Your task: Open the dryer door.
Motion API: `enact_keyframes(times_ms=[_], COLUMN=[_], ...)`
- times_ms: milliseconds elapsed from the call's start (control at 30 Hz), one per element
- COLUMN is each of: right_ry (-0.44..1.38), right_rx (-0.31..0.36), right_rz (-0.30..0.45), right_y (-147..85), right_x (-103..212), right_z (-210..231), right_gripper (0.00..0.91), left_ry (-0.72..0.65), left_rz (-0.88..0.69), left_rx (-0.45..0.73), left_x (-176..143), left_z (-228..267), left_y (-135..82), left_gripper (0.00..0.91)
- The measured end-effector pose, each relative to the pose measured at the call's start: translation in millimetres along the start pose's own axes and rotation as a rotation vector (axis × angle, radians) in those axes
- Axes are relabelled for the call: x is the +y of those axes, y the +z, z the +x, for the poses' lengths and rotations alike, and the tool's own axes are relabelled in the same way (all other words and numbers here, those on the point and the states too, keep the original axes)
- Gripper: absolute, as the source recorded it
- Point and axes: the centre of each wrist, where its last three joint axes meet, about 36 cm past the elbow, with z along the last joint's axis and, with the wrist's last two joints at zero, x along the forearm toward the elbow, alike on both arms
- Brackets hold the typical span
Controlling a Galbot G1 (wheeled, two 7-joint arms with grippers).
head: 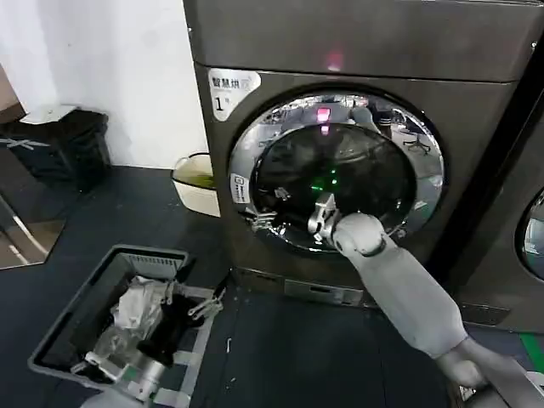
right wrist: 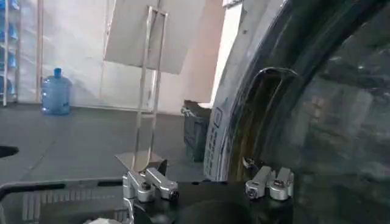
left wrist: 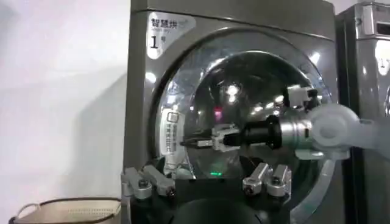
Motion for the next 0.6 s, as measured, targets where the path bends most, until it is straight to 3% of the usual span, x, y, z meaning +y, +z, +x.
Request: enact_keyframes(times_ms=[167,367,600], right_ry=[-0.064,-0.175,-0.344], right_rx=[-0.013,-0.022,-0.023], right_rz=[-0.041,-0.037,-0.021], right_y=[-5.8,-9.1,-9.4], right_x=[2.1,-1.1,1.4], right_z=[0.8,19.4,48.7], right_gripper=[0.907,0.907,0.907], left_ry=[0.003,-0.002,-0.016], left_rz=[0.002,0.066,0.131], left_rx=[0.005,0.051,0.117], left_x=[-1.1,4.4,42.0], left_z=[3.2,7.3,8.2], left_y=[-1.0,-11.5,-28.6], left_gripper=[0.907,0.907,0.907])
